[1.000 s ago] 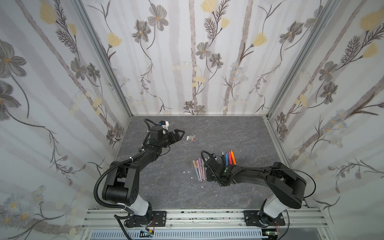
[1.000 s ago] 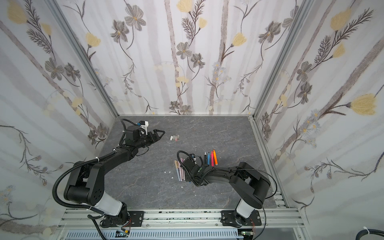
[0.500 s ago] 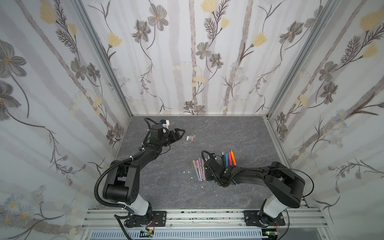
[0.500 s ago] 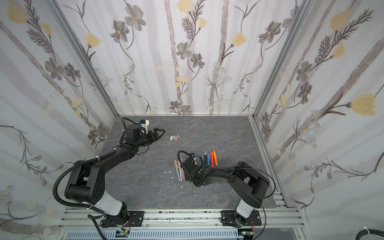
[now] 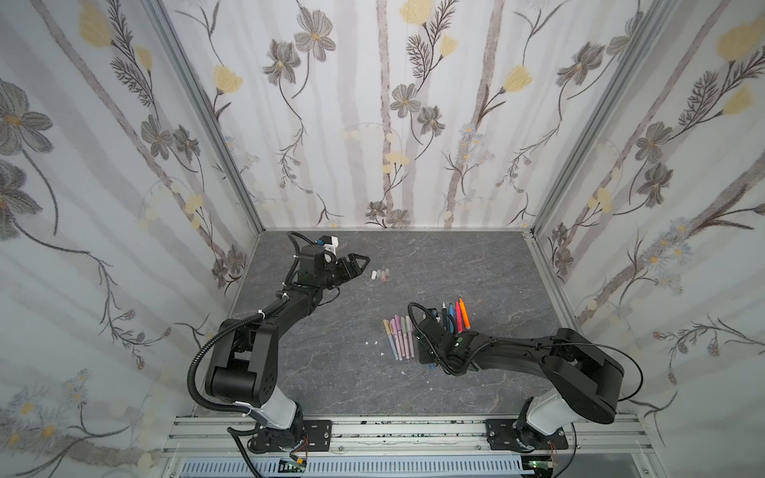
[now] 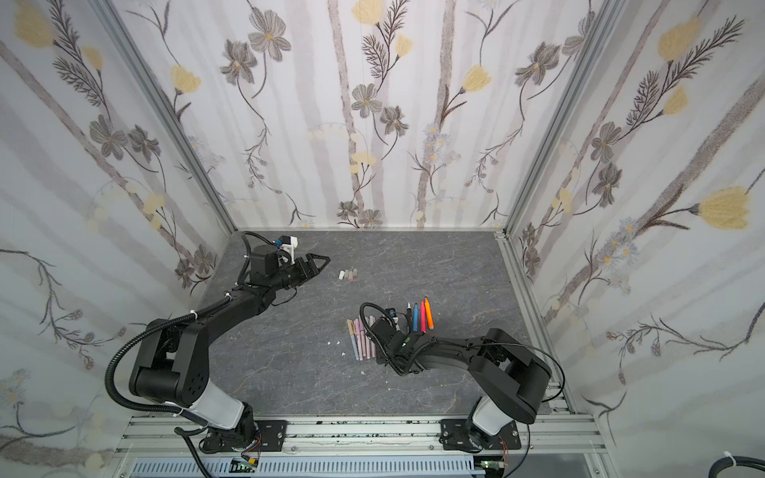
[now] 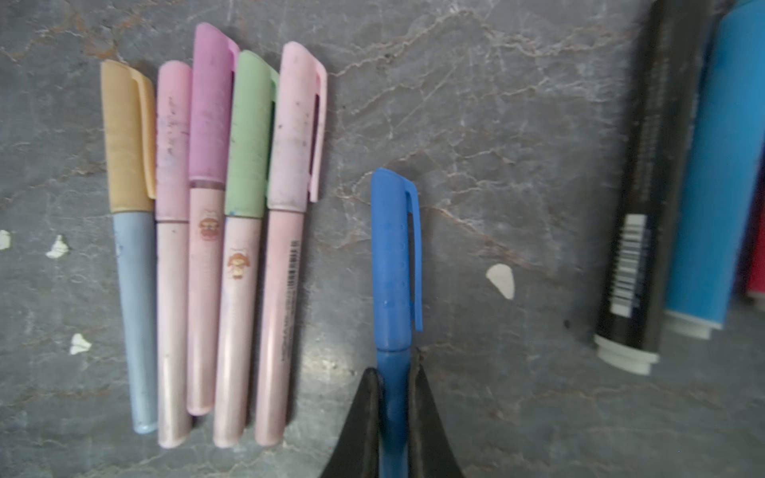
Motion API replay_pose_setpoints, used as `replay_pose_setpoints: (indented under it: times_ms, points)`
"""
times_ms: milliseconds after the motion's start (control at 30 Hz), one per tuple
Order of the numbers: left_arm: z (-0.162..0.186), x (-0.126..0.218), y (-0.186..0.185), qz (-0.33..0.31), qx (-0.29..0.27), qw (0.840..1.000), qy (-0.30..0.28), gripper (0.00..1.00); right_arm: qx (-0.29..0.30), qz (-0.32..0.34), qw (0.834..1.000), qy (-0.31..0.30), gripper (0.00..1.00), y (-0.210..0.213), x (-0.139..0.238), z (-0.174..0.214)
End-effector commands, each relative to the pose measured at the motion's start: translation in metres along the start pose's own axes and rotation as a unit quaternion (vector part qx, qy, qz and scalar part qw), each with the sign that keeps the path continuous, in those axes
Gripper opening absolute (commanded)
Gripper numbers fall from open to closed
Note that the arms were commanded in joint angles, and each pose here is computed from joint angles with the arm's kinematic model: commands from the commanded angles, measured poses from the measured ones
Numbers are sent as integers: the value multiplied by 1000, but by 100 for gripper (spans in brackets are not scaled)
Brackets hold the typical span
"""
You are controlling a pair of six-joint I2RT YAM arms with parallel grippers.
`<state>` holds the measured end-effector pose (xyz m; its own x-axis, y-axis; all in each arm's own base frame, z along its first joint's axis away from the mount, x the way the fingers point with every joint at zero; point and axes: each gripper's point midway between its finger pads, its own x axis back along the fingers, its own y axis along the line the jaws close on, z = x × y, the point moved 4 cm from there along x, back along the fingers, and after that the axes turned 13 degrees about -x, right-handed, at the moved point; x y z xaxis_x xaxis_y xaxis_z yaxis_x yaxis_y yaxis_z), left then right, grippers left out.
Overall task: Open the pen caps
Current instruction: 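Lift the blue pen with the right gripper while the left gripper approaches its cap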
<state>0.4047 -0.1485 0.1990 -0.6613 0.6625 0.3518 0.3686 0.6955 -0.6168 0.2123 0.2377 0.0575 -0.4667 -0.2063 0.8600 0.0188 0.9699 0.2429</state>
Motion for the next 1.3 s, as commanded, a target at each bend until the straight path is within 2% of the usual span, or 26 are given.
replay_pose_setpoints:
  times_ms: [0,167,367,633,900,1267]
  points:
    - [-1,-2,-14,23,-16,1000,11,88,8,25,1000,-12,7,-11,9,-9]
    - [20,-16,-39,64,-29,996,59,88,9,-8,999,-46,6,-9,30,-35]
    - [51,-28,-76,143,-24,984,106,87,5,-90,993,-82,4,0,51,-65]
    - [82,-41,-103,178,-22,973,145,85,7,-152,983,-104,2,8,62,-83]
    - [112,-67,-125,205,-21,962,181,74,9,-173,979,-109,1,16,63,-87]
    - [133,-94,-139,213,-23,955,203,55,12,-179,977,-112,1,22,65,-93]
